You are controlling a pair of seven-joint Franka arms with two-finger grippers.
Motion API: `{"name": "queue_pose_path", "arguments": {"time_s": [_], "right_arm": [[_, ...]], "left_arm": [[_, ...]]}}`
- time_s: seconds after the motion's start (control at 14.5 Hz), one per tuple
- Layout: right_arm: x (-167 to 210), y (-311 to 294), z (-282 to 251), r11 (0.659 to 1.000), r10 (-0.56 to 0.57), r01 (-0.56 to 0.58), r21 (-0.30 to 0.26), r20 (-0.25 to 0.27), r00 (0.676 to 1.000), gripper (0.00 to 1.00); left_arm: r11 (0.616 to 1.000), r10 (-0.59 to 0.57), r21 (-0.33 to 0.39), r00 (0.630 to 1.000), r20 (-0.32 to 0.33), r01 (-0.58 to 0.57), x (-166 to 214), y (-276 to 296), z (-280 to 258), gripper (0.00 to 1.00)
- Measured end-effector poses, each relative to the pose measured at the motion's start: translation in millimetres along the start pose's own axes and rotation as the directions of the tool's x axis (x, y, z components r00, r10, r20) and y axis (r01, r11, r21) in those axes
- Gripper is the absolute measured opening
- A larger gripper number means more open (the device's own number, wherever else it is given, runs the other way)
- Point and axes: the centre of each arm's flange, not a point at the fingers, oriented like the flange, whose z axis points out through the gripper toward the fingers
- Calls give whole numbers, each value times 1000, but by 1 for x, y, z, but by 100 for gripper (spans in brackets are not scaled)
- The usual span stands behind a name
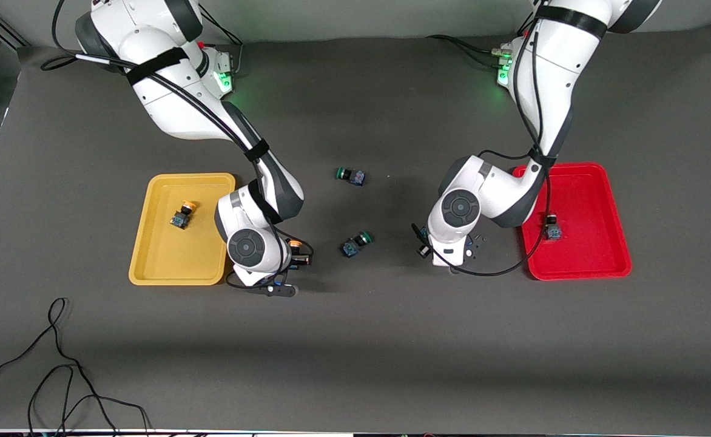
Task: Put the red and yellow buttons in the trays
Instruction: 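Grasp the orange button with the right gripper while the left gripper grasps red button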
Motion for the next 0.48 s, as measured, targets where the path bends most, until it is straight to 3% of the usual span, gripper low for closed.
{"name": "queue_pose_path", "arguments": {"time_s": [0.14, 0.21, 0.28, 0.48], "right_arm": [[1, 1, -1, 1000, 1, -1, 1, -2, 1000, 60], [2, 2, -3, 1000, 3, -3, 2, -4, 1000, 48], [3, 3, -5, 1000, 4, -4, 3, -6, 1000, 41], [4, 11, -26, 1000, 7, -6, -14, 13, 1000, 41]], "left_arm": [[1000, 19, -5, 999, -28, -19, 6, 2, -17, 33], [999, 37, -4, 999, -39, -37, 9, 4, -37, 33], [998, 68, 1, 997, -47, -68, 14, 4, -67, 33], [977, 214, 20, 976, -44, -213, 28, -13, -182, 33]]}}
